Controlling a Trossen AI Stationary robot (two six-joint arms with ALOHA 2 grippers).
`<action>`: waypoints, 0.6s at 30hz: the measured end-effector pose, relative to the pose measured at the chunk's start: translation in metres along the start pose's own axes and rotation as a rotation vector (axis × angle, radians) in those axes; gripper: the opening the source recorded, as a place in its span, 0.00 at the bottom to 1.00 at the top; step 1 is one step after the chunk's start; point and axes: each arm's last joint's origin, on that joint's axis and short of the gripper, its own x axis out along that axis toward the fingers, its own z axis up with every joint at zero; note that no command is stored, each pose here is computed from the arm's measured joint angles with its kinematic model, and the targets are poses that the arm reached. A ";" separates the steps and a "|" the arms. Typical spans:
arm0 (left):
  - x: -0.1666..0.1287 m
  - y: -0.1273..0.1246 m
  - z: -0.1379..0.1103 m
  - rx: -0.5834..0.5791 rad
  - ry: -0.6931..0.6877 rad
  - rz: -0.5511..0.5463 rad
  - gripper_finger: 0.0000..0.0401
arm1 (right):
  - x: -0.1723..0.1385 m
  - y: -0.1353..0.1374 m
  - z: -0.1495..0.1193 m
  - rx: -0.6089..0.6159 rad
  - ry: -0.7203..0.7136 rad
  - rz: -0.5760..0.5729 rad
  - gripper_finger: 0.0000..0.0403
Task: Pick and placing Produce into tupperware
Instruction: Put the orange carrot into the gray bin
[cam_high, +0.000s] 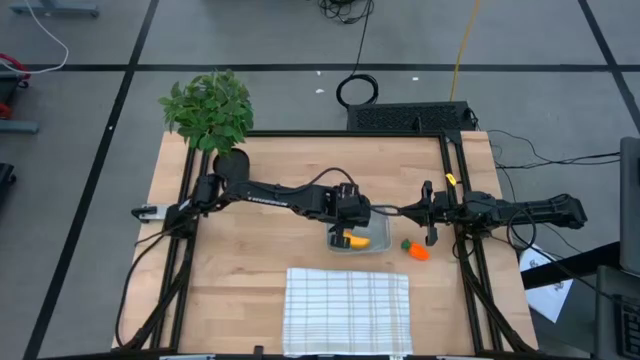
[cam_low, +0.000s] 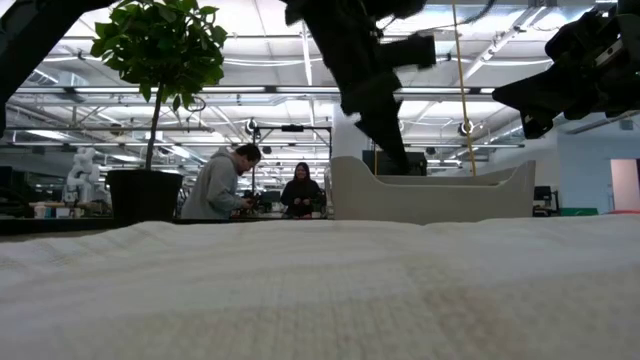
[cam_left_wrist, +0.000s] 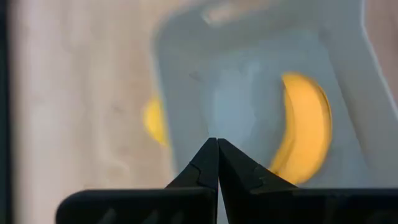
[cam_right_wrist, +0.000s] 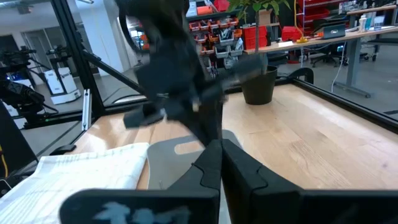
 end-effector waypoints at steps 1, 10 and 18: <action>-0.009 0.003 0.002 -0.003 -0.020 0.011 0.01 | 0.000 0.000 0.000 0.000 0.001 0.000 0.00; -0.126 0.035 0.011 -0.010 -0.220 0.152 0.00 | 0.000 0.000 0.000 -0.016 0.002 0.000 0.00; -0.237 0.069 -0.015 -0.101 -0.378 0.313 0.00 | 0.000 0.000 0.000 0.000 0.001 0.000 0.00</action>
